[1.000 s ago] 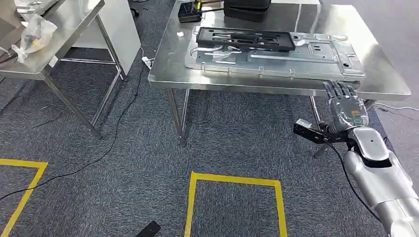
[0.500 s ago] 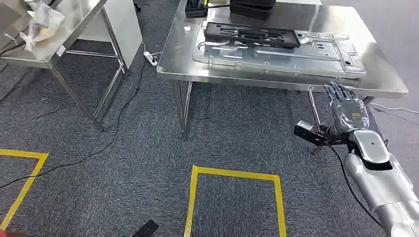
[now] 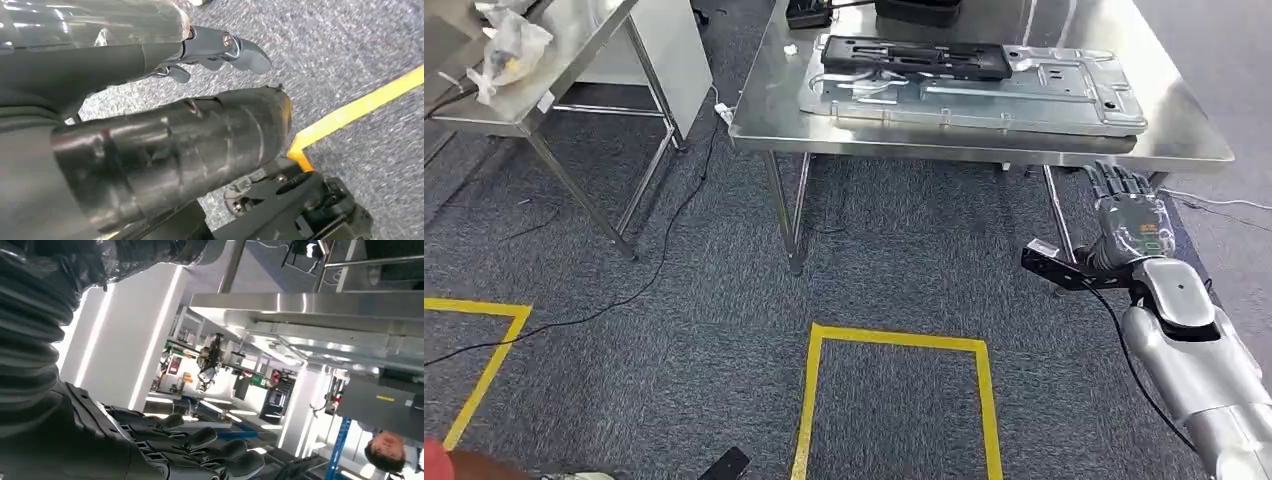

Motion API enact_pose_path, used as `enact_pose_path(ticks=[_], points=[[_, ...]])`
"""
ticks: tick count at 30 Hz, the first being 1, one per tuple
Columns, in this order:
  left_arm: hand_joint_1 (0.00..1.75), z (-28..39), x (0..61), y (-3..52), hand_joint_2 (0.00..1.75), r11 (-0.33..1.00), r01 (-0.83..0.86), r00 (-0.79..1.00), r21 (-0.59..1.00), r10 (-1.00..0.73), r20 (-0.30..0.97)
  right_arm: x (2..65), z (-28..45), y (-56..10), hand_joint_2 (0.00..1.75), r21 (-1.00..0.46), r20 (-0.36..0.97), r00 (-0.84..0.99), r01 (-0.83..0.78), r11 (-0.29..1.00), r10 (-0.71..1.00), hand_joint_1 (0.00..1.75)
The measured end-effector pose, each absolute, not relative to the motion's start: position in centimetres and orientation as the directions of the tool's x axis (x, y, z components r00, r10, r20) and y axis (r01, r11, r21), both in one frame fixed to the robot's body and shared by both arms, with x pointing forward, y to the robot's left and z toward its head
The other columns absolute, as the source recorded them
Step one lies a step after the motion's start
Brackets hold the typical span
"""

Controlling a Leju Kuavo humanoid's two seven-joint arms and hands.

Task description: Take the parts from the cabinet and place them on the table.

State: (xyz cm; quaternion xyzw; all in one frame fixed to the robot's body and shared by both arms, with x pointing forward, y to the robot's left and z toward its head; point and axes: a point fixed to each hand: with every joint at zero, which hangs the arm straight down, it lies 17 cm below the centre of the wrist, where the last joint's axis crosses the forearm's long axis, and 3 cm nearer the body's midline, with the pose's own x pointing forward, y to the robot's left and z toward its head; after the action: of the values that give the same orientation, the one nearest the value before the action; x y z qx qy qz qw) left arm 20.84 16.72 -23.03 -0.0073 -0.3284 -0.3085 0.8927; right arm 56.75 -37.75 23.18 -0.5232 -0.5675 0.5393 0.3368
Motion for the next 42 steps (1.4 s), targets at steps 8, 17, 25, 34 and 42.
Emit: enact_pose_path(ticks=[8,17,25,34,42], points=[[0.0,-23.0,20.93,16.75,0.0,0.814,0.55,0.597,0.188,-0.541,0.592,56.74,23.28,-37.94,1.75,-0.964,-0.182,-0.222,0.233,-0.129,0.958,0.0],[0.0,-23.01,20.95,16.86,0.0,0.817,0.546,0.601,0.186,-0.536,0.592,56.54,22.76,-38.2,1.75,-0.966,-0.18,-0.218,0.224,-0.13,0.959,0.0],[0.0,-23.02,21.0,16.99,0.0,0.822,0.538,0.607,0.183,-0.53,0.592,56.59,23.21,-38.14,1.75,-0.964,-0.178,-0.217,0.236,-0.126,0.96,0.0],[0.0,-23.02,21.11,17.19,0.0,0.824,0.535,0.609,0.186,-0.529,0.591,56.45,22.92,-38.03,1.75,-0.964,-0.175,-0.218,0.234,-0.122,0.96,0.0],[0.0,-23.0,21.16,17.25,0.0,0.823,0.535,0.605,0.192,-0.531,0.593,56.42,23.22,-38.56,1.75,-0.963,-0.174,-0.207,0.242,-0.122,0.963,0.0]])
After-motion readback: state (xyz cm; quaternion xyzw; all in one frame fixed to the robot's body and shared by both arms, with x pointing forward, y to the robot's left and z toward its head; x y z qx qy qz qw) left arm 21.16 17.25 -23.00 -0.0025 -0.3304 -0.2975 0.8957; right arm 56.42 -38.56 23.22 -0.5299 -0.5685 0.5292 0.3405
